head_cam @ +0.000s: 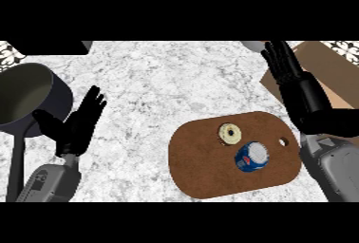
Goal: Pick the can from the cutting board and place it in the cardboard box
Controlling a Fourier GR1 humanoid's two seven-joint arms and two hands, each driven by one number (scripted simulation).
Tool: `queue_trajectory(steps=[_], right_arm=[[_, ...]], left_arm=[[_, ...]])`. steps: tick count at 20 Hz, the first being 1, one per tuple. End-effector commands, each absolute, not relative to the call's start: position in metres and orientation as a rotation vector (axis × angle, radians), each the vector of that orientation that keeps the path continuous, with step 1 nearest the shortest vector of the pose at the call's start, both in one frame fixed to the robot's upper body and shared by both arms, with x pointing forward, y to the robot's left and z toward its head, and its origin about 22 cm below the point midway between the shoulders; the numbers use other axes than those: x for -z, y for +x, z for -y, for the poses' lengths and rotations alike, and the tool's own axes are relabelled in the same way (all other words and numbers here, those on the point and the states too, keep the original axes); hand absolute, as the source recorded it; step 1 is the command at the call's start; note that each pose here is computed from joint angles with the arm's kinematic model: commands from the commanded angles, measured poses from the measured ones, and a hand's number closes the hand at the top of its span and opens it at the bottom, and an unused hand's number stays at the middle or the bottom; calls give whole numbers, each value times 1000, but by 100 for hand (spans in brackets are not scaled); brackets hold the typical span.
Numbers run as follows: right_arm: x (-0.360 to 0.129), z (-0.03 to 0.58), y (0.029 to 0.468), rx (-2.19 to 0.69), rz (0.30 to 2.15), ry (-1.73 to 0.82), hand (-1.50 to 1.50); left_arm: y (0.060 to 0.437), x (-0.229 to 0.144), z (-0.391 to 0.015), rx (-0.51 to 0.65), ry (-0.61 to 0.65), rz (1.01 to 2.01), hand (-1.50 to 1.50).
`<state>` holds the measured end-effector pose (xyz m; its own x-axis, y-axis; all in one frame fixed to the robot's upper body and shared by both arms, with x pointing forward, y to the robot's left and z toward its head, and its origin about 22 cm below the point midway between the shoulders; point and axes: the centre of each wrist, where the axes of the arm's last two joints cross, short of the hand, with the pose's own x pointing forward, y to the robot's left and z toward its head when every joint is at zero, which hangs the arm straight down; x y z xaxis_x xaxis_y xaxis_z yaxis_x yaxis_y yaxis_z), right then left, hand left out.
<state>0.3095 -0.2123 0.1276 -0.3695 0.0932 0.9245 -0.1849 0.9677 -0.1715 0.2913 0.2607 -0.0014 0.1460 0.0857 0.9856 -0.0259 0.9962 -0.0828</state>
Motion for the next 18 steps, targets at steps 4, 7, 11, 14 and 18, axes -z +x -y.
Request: queue_trajectory(steps=[4, 7, 11, 14, 18], right_arm=[[-105, 338, 297, -13, 1836, -33, 150], [-106, 369, 287, -608, 1612, -459, 150], [-35, 421, 273, -198, 1682, -414, -150], [-33, 433, 256, -355, 1789, -348, -150], [-72, 437, 280, -619, 1709, -361, -150]], left_arm=[[287, -23, -269, -112, 73, 1537, 0], [294, -32, -274, -103, 64, 1560, 0], [280, -48, -247, -111, 30, 1566, 0], [262, -39, -257, -107, 69, 1562, 0], [286, -55, -252, -94, 80, 1549, 0]])
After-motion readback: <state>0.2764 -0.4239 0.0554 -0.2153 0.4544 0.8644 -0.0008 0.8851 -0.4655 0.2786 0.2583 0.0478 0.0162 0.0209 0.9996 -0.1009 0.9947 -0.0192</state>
